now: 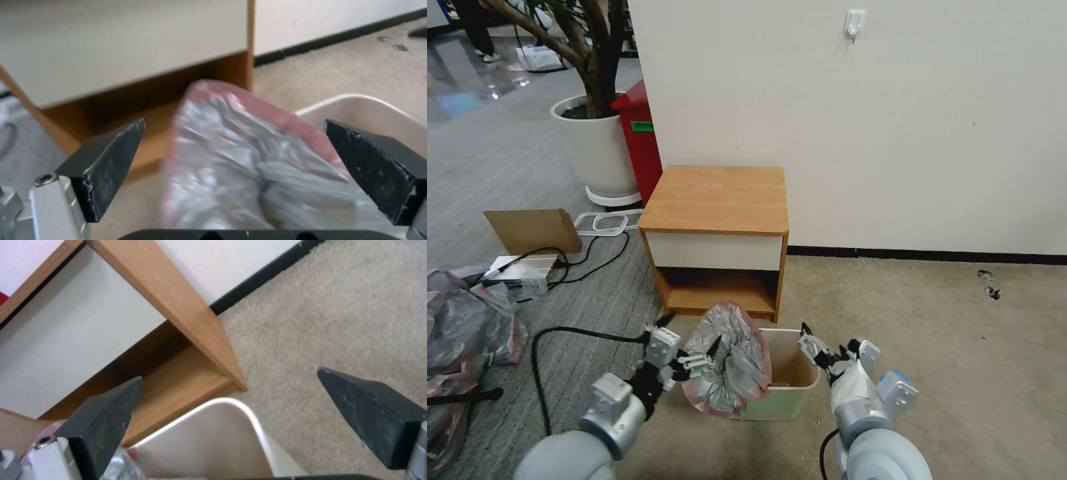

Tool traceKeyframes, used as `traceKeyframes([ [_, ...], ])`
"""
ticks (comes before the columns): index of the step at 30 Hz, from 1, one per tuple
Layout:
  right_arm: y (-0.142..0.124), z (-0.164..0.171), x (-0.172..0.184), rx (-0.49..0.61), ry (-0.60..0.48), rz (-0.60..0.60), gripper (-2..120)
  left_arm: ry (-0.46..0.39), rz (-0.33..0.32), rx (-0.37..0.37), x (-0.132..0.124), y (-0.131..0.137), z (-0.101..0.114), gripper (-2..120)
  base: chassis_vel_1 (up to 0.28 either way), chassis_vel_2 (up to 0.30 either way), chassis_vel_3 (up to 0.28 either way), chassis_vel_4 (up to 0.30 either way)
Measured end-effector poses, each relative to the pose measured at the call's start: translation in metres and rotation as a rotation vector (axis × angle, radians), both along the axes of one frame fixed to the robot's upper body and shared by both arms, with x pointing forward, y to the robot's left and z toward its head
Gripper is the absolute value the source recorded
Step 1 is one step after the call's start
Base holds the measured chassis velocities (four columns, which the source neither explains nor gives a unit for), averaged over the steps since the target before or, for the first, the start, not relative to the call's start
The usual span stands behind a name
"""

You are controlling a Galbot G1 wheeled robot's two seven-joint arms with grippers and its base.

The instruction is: Pick up the garbage bag from the table and place it over the trash can.

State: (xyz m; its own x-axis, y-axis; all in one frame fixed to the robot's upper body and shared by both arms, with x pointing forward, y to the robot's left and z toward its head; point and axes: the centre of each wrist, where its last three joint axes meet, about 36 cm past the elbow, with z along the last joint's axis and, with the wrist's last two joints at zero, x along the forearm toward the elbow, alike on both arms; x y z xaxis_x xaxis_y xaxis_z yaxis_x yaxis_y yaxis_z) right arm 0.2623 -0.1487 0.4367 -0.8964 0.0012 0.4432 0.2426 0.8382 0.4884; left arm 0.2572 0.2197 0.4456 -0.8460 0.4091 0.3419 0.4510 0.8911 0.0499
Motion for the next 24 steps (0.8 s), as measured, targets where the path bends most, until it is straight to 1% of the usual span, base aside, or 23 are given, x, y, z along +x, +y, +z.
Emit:
traceKeyframes([
  [3, -0.002, -0.005, 0.001, -0.016, 0.001, -0.005, 100, 0.043, 0.013, -0.019, 0.002, -0.016, -0.015, 100, 0.000, 0.000, 0.000, 0.000],
  [5, -0.002, -0.006, 0.001, -0.019, 0.002, -0.006, 100, 0.049, 0.019, -0.019, 0.002, -0.018, -0.016, 100, 0.000, 0.000, 0.000, 0.000],
  [7, -0.002, -0.009, 0.002, -0.025, 0.005, -0.007, 100, 0.061, 0.044, -0.015, 0.003, -0.022, -0.018, 95, 0.000, 0.000, 0.000, 0.000],
  [8, -0.002, -0.009, 0.002, -0.025, 0.005, -0.007, 100, 0.061, 0.044, -0.015, 0.003, -0.022, -0.018, 95, 0.000, 0.000, 0.000, 0.000],
  [9, -0.002, -0.010, 0.002, -0.026, 0.003, -0.007, 100, 0.068, 0.066, -0.008, 0.002, -0.024, -0.018, 91, 0.000, 0.000, 0.000, 0.000],
  [10, -0.002, -0.010, 0.002, -0.027, 0.003, -0.007, 100, 0.069, 0.068, -0.008, 0.002, -0.024, -0.018, 91, 0.000, 0.000, 0.000, 0.000],
  [11, -0.003, -0.010, 0.003, -0.027, -0.002, -0.004, 100, 0.074, 0.095, 0.000, 0.002, -0.025, -0.018, 81, 0.000, 0.000, 0.000, 0.000],
  [12, -0.003, -0.010, 0.004, -0.026, -0.007, -0.001, 100, 0.073, 0.113, 0.005, 0.002, -0.025, -0.018, 76, 0.000, 0.000, 0.000, 0.000],
  [13, -0.003, -0.010, 0.004, -0.026, -0.007, -0.001, 100, 0.073, 0.113, 0.005, 0.002, -0.025, -0.018, 76, 0.000, 0.000, 0.000, 0.000],
  [14, -0.004, -0.010, 0.006, -0.028, -0.021, 0.006, 100, 0.074, 0.142, 0.013, 0.002, -0.024, -0.019, 69, 0.000, 0.000, 0.000, 0.000],
  [15, -0.005, -0.010, 0.006, -0.031, -0.027, 0.008, 100, 0.074, 0.149, 0.016, 0.002, -0.023, -0.019, 68, 0.000, 0.000, 0.000, 0.000],
  [16, -0.006, -0.011, 0.008, -0.039, -0.041, 0.012, 100, 0.076, 0.164, 0.023, 0.002, -0.022, -0.020, 62, 0.000, 0.000, 0.000, 0.000],
  [17, -0.006, -0.011, 0.008, -0.039, -0.041, 0.012, 100, 0.076, 0.164, 0.023, 0.002, -0.022, -0.020, 62, 0.000, 0.000, 0.000, 0.000],
  [18, -0.008, -0.011, 0.010, -0.048, -0.057, 0.015, 100, 0.080, 0.176, 0.029, 0.002, -0.021, -0.021, 57, 0.000, 0.000, 0.000, 0.000],
  [19, -0.008, -0.011, 0.011, -0.052, -0.063, 0.015, 100, 0.082, 0.179, 0.031, 0.002, -0.020, -0.022, 54, 0.000, 0.000, 0.000, 0.000],
  [20, -0.010, -0.010, 0.013, -0.060, -0.079, 0.014, 100, 0.088, 0.186, 0.037, 0.002, -0.019, -0.024, 53, 0.000, 0.000, 0.000, 0.000],
  [21, -0.012, -0.009, 0.015, -0.065, -0.091, 0.009, 100, 0.094, 0.190, 0.040, 0.002, -0.019, -0.026, 57, 0.000, 0.000, 0.000, 0.000],
  [24, -0.014, -0.009, 0.017, -0.067, -0.099, 0.004, 100, 0.099, 0.192, 0.042, 0.002, -0.018, -0.028, 59, 0.000, 0.000, 0.000, 0.000],
])
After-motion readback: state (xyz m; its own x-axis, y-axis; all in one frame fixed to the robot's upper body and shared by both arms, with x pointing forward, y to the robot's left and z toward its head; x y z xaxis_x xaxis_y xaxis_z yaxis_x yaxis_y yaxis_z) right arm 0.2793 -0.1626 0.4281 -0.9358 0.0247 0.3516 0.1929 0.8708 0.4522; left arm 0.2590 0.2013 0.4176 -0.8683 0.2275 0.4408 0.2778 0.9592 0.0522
